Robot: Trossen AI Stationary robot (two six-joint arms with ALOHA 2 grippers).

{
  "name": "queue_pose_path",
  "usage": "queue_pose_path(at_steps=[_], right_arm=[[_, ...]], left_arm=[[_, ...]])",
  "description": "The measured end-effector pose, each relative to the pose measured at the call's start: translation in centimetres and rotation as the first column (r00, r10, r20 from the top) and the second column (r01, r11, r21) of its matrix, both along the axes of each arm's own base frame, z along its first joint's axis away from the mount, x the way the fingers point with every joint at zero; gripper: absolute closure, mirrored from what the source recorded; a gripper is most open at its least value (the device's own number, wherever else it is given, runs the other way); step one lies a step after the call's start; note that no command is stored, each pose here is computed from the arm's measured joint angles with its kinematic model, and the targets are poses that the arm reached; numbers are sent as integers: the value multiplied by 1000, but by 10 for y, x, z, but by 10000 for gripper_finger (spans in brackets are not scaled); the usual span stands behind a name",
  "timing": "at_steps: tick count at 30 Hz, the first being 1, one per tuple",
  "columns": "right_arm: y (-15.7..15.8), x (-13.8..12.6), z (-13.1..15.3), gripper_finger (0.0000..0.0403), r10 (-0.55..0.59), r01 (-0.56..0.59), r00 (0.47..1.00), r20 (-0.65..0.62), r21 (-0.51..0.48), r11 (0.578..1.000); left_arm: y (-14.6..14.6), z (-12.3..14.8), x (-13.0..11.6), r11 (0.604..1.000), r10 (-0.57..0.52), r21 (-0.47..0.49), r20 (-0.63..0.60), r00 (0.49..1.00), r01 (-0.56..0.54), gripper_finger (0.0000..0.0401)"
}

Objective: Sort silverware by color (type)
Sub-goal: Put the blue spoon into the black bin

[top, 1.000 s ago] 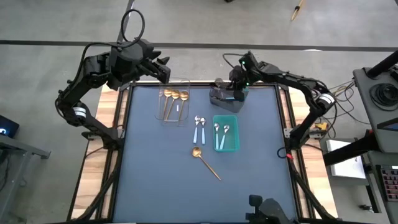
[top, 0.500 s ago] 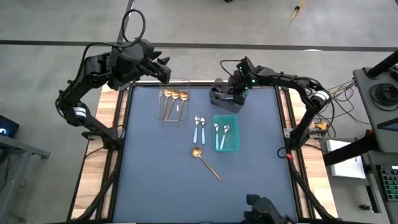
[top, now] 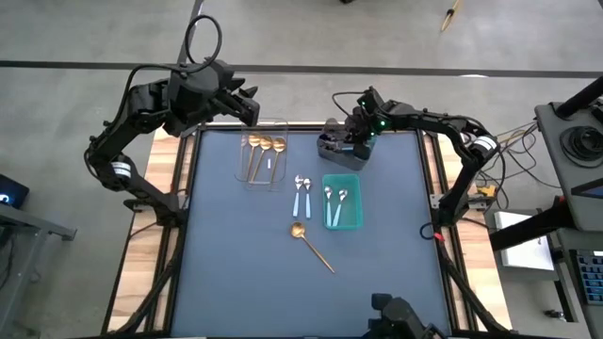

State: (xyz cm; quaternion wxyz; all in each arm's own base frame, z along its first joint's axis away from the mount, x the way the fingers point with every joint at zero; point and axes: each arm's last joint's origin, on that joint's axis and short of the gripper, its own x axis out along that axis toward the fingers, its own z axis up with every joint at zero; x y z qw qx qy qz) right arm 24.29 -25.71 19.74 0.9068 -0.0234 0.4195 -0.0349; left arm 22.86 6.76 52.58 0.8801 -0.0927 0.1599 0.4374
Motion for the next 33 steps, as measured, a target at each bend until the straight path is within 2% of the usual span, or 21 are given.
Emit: queue_pose_path(at_steps=[19, 25, 33], right_arm=[[7, -6, -20, 391, -34, 35, 999, -16, 47, 998], [4, -3, -25, 390, -28, 28, 1000, -5, 31, 999], [2, 1, -39, 390, -25, 27, 999, -24, 65, 998]], left_arm=[[1, -2, 3, 1000, 0, -2, -8, 1000, 0, 236], [1, -2, 4, 1000, 0, -2, -9, 1000, 0, 236], [1, -2, 4, 1000, 4, -10, 1, 1000, -4, 236]])
